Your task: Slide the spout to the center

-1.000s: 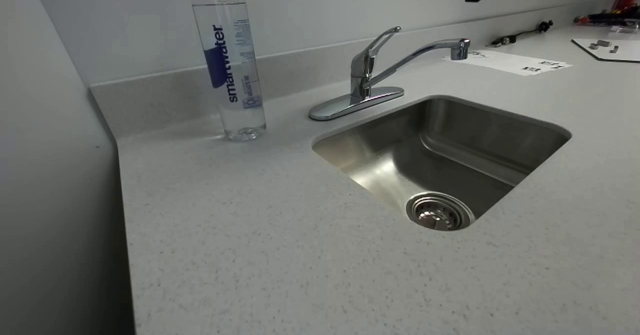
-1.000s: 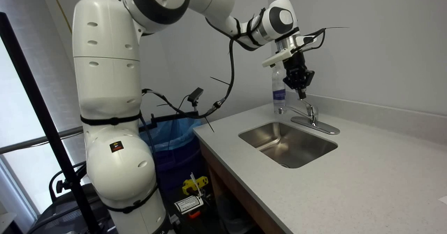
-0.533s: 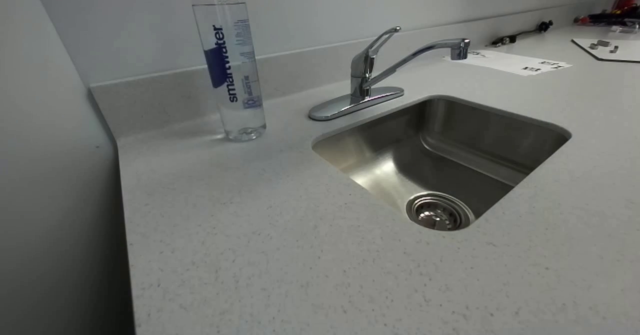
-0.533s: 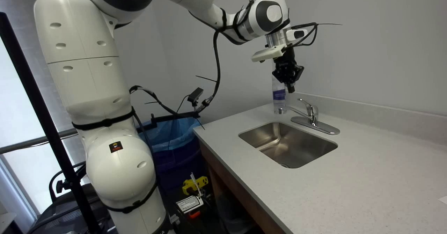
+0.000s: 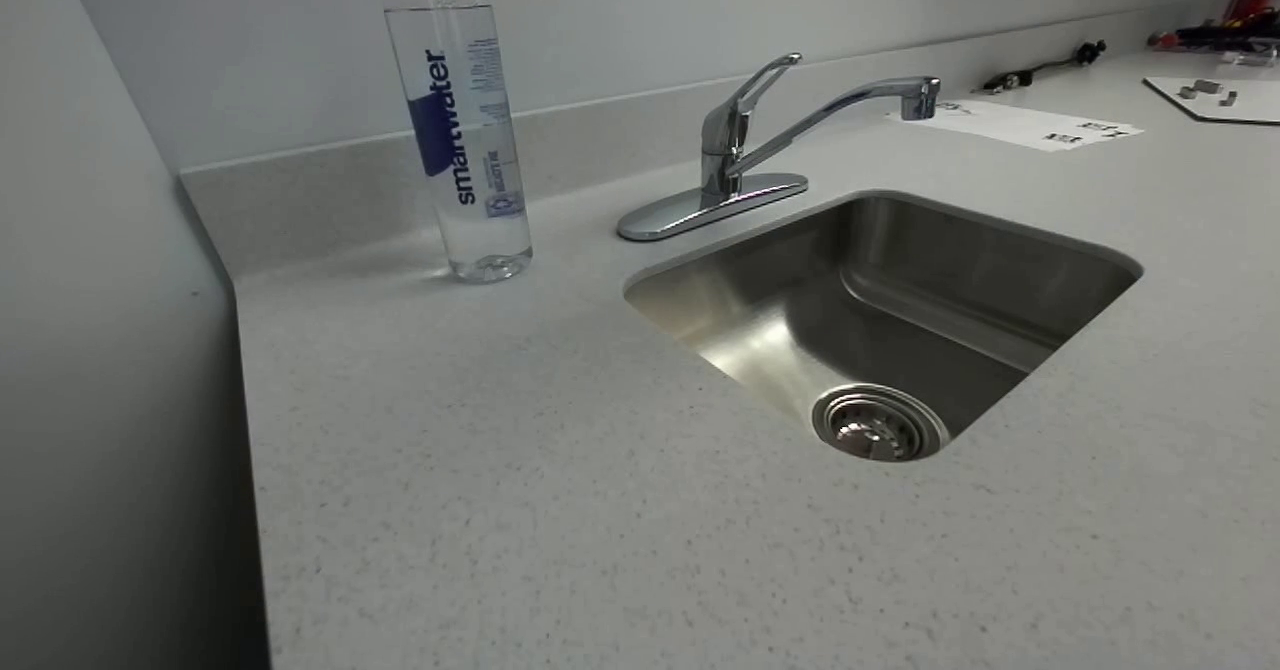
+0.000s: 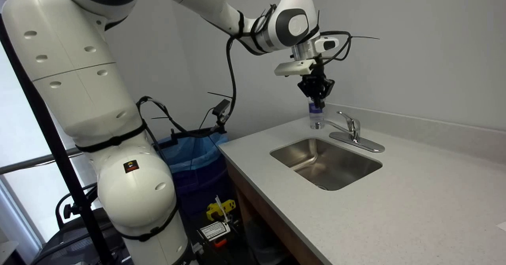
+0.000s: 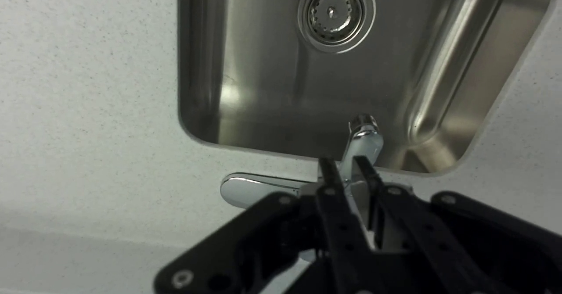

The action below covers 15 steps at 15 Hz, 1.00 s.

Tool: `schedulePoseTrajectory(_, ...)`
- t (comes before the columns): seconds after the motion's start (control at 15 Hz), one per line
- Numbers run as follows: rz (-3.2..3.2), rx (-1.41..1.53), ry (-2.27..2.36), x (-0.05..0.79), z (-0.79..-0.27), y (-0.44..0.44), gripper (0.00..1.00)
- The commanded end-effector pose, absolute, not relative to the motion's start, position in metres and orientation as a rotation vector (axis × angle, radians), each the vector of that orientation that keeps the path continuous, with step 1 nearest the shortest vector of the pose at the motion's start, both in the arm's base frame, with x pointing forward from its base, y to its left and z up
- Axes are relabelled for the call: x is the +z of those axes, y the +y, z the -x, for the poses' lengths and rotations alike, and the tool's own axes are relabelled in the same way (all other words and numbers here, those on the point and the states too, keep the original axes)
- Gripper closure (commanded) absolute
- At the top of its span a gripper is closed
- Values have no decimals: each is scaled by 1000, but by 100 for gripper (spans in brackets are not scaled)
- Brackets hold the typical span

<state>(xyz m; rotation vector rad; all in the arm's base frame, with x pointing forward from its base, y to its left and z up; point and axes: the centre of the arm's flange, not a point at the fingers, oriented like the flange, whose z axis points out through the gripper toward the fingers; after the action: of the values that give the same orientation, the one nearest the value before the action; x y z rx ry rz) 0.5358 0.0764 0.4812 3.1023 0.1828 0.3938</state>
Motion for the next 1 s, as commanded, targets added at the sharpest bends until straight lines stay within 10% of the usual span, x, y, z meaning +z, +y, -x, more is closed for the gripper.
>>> schedulePoseTrajectory(0.0, -3125, 459, 227, 480, -507, 67, 52)
schedulePoseTrajectory(0.47, -3131, 522, 239, 479, -495, 63, 1)
schedulePoseTrajectory(0.93, -3137, 481, 175, 477, -505, 63, 0)
